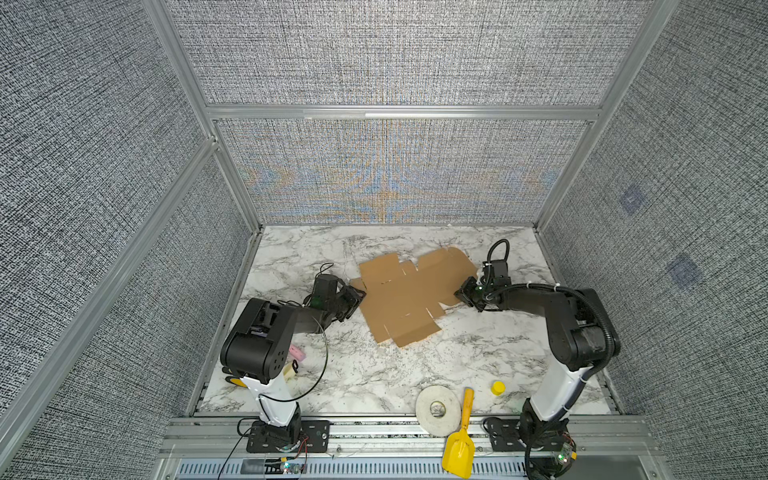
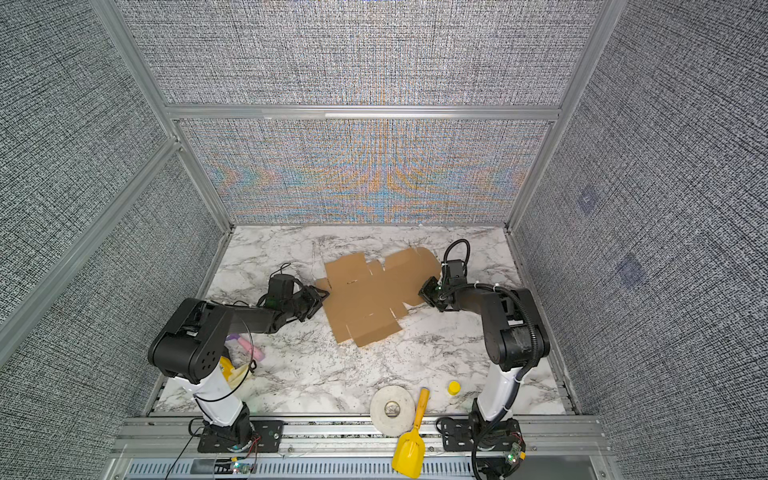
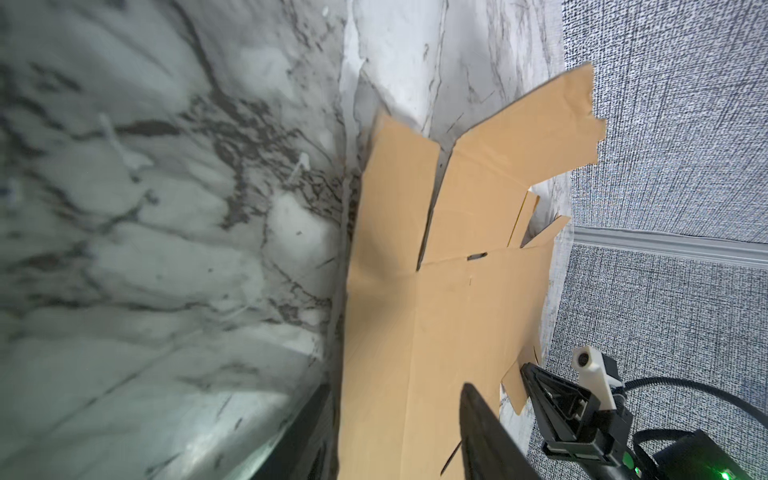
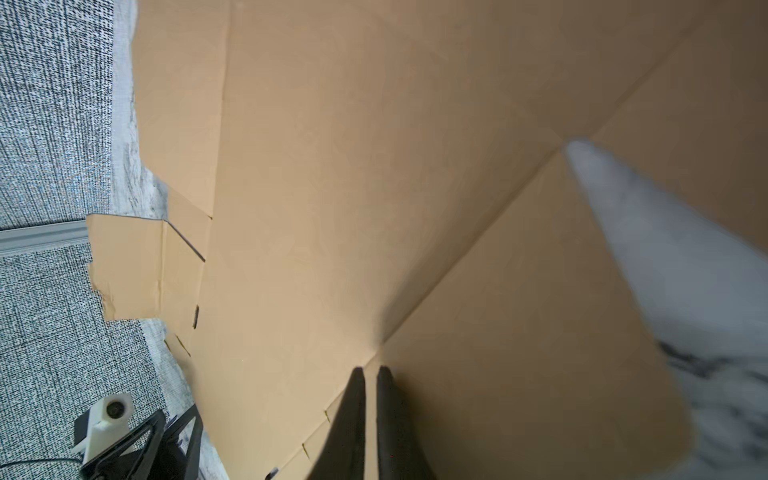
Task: Fold the paper box
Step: 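Grasp the cardboard blank's side edges with the left and right grippers, then lift the blank's side panels upward with both grippers, raising the walls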
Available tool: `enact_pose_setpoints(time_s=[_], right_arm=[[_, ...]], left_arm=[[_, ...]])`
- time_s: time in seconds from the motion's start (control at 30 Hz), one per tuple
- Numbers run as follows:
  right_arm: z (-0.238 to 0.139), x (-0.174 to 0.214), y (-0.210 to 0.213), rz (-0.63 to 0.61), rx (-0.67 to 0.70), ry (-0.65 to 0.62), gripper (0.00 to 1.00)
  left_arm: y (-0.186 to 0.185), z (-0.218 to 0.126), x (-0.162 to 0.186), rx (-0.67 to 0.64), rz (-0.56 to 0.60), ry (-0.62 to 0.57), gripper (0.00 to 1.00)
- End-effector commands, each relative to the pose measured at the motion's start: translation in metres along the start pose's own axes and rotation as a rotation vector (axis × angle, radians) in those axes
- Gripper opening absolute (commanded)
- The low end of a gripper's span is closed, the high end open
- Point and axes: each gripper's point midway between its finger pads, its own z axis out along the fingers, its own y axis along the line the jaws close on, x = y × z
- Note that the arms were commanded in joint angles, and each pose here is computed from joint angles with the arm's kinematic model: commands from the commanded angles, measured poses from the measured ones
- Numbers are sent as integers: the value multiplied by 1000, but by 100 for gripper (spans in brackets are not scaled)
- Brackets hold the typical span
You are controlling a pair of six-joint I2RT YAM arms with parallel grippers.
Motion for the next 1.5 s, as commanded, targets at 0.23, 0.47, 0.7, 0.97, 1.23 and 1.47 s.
enact_pose_setpoints(time_s=[0.23, 0.47, 0.7, 0.97, 1.23, 1.47], right_arm=[[3, 13, -5, 20, 12, -1, 12], [5, 23, -11, 19, 24, 16, 12], [0, 26, -12, 22, 18, 9, 13], [0, 31, -15, 27, 16, 10, 13], [0, 31, -15, 27, 12, 9, 13], [-5, 31, -11, 24, 3, 0, 13]], left_arm=[[-12, 1, -12, -8, 93, -30, 36], [-13, 6, -13, 3, 103, -26, 36], [-25, 6, -13, 40, 126, -16, 25], [-37, 6, -12, 83, 146, -14, 23], [-39, 8, 1, 116, 144, 17, 21], [-42, 7, -9, 46, 233, -3, 3]])
